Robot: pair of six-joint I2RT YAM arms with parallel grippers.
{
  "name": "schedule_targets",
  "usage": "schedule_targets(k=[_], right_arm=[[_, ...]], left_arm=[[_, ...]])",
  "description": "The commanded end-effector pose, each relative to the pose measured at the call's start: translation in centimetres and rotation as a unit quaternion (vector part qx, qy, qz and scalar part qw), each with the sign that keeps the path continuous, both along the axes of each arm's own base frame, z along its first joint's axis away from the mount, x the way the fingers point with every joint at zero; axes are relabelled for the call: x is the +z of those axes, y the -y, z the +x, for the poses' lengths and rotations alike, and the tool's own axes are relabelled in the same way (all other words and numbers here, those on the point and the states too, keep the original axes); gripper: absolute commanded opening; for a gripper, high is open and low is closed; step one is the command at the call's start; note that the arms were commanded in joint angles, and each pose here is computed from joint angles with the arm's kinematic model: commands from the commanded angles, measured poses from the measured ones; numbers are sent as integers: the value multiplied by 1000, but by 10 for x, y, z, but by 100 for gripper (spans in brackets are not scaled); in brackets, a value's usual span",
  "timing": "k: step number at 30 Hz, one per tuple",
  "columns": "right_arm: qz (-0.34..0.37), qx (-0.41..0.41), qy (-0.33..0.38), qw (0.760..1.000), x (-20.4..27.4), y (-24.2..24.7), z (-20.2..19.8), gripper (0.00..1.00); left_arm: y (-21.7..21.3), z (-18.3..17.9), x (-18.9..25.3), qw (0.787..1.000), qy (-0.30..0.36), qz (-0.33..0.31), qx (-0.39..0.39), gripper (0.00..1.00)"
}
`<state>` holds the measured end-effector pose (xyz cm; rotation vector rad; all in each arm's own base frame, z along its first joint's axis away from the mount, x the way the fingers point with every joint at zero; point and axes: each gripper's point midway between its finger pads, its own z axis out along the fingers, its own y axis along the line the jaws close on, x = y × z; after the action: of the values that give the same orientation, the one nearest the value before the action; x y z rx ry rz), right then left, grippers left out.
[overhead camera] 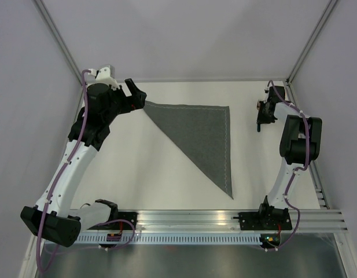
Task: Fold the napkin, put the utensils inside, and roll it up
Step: Grab a utensil with the right arm, then place the utensil onto the napkin
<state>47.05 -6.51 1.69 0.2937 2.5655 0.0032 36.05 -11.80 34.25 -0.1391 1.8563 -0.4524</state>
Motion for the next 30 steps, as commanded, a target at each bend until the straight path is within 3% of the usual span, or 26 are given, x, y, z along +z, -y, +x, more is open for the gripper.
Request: schedule_targets(k=[1, 10, 17, 30], right_arm=[[4, 41, -26, 999, 1, -10, -15, 0], [-19, 122, 34, 992, 67, -32, -14, 1], [-15, 186, 44, 981, 90, -75, -25, 1], [-1, 362, 47, 931, 94, -264, -76, 0]], left_arm=[[3, 1, 10, 1000, 14, -23, -4, 100], [3, 3, 10, 1000, 12, -24, -2, 100], [3, 6, 9, 1000, 10, -21, 1, 100], [1, 11, 17, 1000, 12, -22, 11, 100]])
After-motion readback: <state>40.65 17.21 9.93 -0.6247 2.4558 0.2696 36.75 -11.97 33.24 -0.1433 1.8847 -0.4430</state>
